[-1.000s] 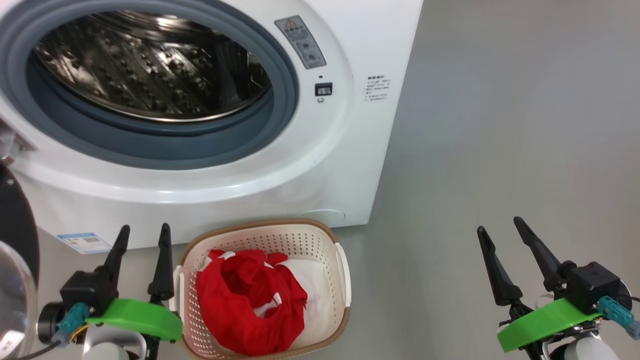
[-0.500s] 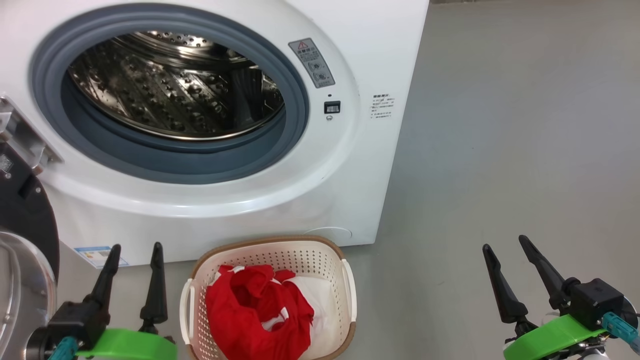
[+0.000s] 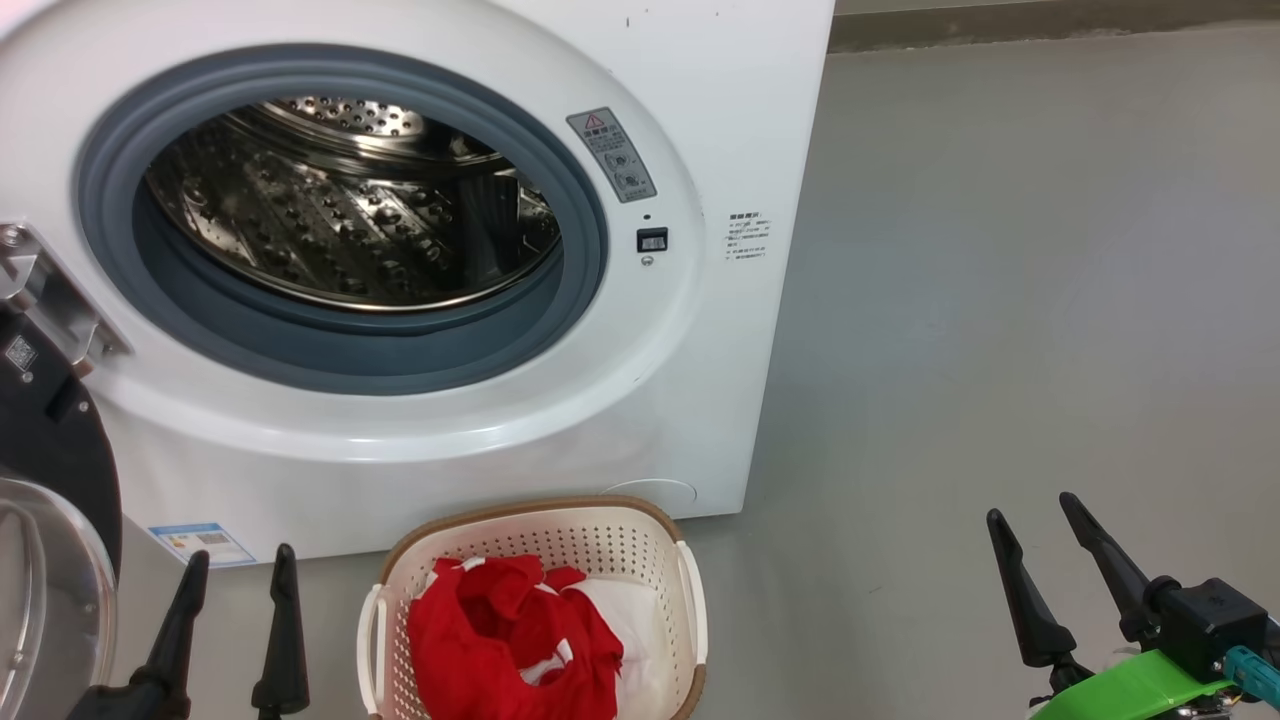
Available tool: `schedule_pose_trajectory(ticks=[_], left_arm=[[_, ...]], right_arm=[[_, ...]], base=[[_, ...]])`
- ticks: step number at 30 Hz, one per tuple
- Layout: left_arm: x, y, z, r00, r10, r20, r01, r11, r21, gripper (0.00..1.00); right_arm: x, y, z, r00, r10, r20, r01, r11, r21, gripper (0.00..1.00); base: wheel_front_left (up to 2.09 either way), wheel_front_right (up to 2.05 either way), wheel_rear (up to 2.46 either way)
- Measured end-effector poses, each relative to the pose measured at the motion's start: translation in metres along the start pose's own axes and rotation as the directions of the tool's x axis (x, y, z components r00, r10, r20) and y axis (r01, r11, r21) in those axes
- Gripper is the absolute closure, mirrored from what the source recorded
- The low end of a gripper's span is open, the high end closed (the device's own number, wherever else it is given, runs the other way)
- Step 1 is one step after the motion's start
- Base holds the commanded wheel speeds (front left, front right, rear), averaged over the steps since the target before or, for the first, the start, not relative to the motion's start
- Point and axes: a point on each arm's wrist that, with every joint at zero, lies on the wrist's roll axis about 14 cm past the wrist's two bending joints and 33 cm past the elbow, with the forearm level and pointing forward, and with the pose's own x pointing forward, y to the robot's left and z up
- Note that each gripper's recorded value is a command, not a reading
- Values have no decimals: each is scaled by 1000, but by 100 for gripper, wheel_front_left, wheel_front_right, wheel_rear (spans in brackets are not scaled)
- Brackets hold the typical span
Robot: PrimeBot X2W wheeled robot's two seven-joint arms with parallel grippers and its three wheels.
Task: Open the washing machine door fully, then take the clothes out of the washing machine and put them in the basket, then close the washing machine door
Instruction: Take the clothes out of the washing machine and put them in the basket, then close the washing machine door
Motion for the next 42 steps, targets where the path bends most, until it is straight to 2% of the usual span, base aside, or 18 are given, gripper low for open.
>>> schedule_pose_trajectory(ticks=[25,42], left_arm=[[-3,0,-6,1000,6,-18,-6,1000,-12,0],[-3,-2,-8,1000,2,-22,-2,1000,-13,0]], right_arm=[[2,-1,-4,1000,-7,-9,7,1000,5,0],[2,-1,-5,1000,-5,-13,5,1000,6,0]], base=[[-2,2,0],[-103,103,0]])
